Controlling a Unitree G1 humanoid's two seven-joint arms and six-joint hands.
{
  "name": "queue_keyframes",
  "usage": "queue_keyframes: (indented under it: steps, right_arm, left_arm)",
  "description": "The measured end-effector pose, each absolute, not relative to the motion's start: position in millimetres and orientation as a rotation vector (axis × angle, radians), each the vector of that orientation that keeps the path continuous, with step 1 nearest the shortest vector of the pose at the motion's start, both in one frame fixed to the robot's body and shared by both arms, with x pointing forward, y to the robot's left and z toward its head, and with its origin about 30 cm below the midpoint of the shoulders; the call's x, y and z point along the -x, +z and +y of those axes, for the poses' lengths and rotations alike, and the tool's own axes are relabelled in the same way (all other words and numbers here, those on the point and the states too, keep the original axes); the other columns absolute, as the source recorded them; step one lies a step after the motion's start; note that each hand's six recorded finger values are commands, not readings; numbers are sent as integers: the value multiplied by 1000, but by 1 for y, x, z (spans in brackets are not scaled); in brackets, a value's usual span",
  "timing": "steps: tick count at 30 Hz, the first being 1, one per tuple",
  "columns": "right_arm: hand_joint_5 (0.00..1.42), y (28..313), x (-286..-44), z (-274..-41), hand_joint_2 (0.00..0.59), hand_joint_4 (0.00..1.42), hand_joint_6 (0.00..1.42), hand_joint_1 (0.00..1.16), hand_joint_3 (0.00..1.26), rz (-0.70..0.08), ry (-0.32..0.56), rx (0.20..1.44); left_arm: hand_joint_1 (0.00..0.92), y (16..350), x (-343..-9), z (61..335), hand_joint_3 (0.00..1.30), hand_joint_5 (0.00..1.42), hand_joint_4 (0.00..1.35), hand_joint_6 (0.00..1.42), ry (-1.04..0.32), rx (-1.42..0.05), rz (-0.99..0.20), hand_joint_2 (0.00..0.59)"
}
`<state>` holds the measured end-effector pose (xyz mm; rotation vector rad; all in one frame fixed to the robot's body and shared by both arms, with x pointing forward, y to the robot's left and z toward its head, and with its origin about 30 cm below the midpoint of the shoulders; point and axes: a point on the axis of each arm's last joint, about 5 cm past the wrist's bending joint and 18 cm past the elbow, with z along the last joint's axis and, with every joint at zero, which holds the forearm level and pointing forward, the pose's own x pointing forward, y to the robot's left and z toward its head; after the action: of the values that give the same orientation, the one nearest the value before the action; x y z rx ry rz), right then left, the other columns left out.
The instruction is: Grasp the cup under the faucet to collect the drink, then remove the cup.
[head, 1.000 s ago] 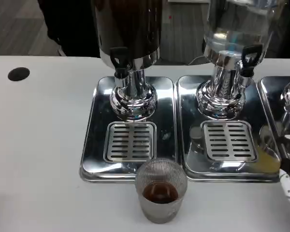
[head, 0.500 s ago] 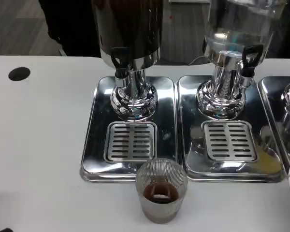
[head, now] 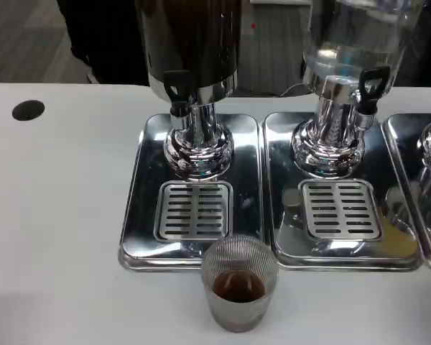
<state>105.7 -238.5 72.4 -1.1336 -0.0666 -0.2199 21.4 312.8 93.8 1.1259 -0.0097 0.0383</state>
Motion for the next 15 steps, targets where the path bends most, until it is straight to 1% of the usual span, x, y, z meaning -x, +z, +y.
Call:
queue_keyframes:
  steps: [15]
  right_arm:
    - [97, 71, -97, -240, 565, 197, 0, 592, 308, -42, -227, 1121]
  left_arm:
    - [0, 90, -18, 306, 0, 0, 0, 0, 32, -1094, -25, 61]
